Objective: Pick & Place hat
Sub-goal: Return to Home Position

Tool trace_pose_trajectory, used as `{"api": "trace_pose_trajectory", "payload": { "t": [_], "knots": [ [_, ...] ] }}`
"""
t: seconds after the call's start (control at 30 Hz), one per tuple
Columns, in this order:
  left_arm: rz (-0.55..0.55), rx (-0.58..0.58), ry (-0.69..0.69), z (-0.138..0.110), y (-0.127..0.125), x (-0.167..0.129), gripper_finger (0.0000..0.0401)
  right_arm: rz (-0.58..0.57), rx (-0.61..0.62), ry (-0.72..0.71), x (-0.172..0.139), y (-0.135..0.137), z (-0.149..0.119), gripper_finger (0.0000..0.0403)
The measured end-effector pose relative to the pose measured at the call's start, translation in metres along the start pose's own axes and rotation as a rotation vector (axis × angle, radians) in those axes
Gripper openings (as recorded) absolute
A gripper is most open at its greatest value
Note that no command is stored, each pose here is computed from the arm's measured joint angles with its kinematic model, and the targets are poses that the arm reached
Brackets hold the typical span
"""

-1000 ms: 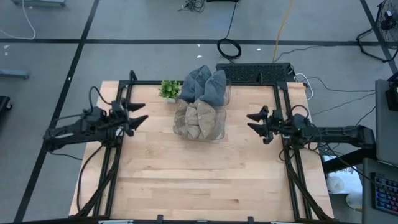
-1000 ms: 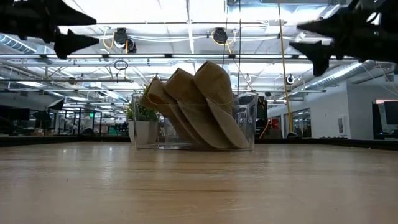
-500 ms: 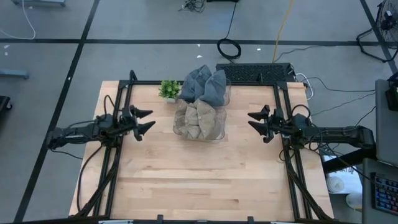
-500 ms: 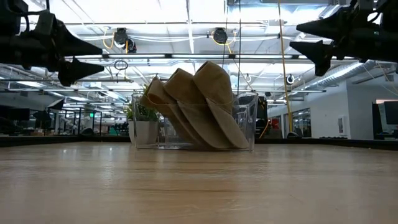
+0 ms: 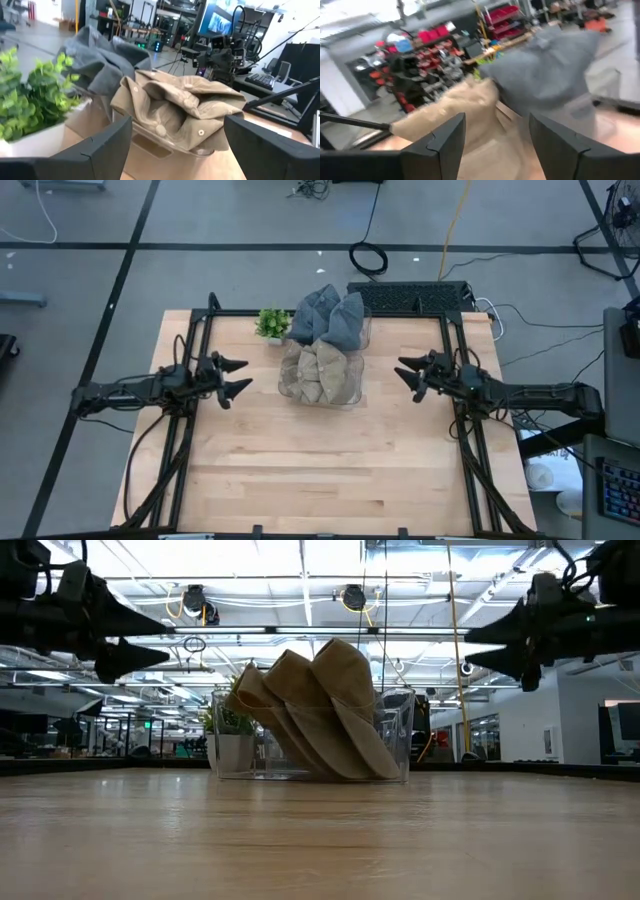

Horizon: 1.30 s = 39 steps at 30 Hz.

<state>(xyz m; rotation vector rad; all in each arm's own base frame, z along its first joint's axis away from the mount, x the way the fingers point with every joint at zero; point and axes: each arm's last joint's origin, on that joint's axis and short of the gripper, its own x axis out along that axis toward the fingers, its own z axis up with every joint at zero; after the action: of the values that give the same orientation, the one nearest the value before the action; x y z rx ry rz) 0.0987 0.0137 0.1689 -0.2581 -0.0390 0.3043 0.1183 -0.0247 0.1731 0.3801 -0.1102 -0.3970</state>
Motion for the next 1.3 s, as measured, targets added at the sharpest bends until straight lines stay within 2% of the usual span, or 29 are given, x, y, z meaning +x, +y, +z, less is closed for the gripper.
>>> {"api": "trace_pose_trajectory", "payload": {
  "t": [0.17, 0.3, 0.4, 1.3],
  "knots": [
    [-0.006, -0.077, 0.024, -0.002, 0.0, 0.001, 0.0324, -0.071, 0.051, 0.098, -0.001, -0.005, -0.011, 0.0205],
    [-0.069, -0.073, 0.049, -0.003, -0.002, 0.001, 0.0324, -0.127, 0.149, 0.192, -0.003, -0.01, -0.02, 0.0204],
    [-0.128, -0.08, 0.072, -0.004, -0.003, 0.001, 0.0324, -0.154, 0.148, 0.237, -0.004, -0.012, -0.025, 0.0207],
    [-0.158, -0.084, 0.054, -0.002, -0.005, 0.001, 0.0324, -0.151, 0.124, 0.241, -0.004, -0.012, -0.025, 0.0207]
  ]
}}
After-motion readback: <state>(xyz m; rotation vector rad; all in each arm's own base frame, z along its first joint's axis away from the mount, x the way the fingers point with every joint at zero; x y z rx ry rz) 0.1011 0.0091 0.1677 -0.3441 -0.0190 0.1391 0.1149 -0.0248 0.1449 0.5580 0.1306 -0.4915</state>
